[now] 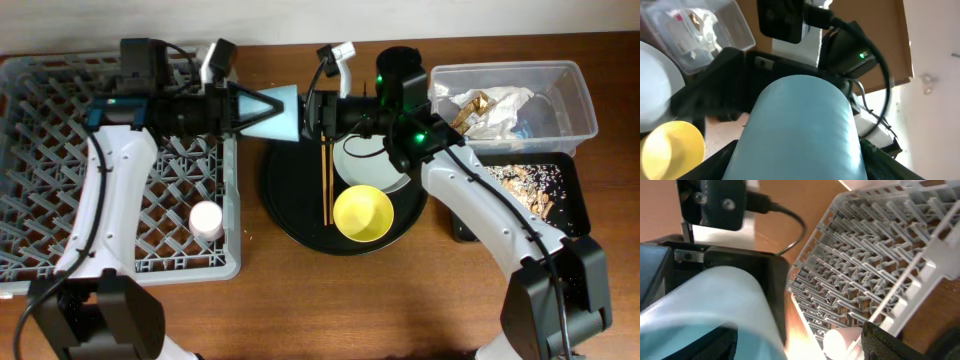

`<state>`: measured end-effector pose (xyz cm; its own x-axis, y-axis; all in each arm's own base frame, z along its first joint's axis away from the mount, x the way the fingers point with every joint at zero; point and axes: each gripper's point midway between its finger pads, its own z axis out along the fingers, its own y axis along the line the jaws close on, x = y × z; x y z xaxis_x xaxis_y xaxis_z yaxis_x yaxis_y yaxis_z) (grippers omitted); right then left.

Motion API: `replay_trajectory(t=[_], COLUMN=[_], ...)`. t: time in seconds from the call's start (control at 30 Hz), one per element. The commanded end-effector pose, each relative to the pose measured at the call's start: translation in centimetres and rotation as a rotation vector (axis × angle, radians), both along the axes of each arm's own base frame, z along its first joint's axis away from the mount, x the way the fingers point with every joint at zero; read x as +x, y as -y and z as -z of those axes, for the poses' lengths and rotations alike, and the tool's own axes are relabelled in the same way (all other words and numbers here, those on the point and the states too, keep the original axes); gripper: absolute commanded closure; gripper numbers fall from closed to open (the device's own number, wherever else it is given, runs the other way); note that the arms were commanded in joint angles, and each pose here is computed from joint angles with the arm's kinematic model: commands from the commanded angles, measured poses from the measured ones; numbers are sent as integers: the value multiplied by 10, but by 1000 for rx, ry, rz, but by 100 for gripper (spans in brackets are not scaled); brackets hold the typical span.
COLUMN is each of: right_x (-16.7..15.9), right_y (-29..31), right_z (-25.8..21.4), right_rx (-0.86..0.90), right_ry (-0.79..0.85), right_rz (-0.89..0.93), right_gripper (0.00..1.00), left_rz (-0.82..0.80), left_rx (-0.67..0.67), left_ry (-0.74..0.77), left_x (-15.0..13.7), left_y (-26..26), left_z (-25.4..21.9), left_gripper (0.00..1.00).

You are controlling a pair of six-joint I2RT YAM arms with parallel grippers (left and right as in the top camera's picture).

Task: Sort waste into correct bins and load items into the dishwasher rack
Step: 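Lower the blue cup into the dish rack with the left gripper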

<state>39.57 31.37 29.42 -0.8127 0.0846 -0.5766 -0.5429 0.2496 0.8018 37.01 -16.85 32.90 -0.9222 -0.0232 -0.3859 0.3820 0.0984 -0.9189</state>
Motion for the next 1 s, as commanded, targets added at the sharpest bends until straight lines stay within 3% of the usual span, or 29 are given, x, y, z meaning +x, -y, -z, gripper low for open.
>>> replay_trajectory(t=[0.0,0.17,0.4,0.5,0.67,0.97], right_x=[13,27,31,27,24,21], right_y=[26,58,99,106,111,109], right_z=[1,10,69,88,109,113], right_rx=[10,-5,-191,-270,-375,-399], right_ry=[-6,-54,-207,-257,-287,-289], right_rz=[12,63,187,228,277,277], right_gripper=[19,16,13,13,12,12], left_rz=[-76,-243,-607,-676,-679,-608], left_rx=[13,168,778,975,1269,1466], left_ry=[17,5,-49,-96,-206,-255], left_x=[11,36,72,67,35,11], left_y=[-26,-62,-145,-170,-194,-196], left_z=[0,26,108,127,152,182], left_gripper=[34,35,36,36,36,36])
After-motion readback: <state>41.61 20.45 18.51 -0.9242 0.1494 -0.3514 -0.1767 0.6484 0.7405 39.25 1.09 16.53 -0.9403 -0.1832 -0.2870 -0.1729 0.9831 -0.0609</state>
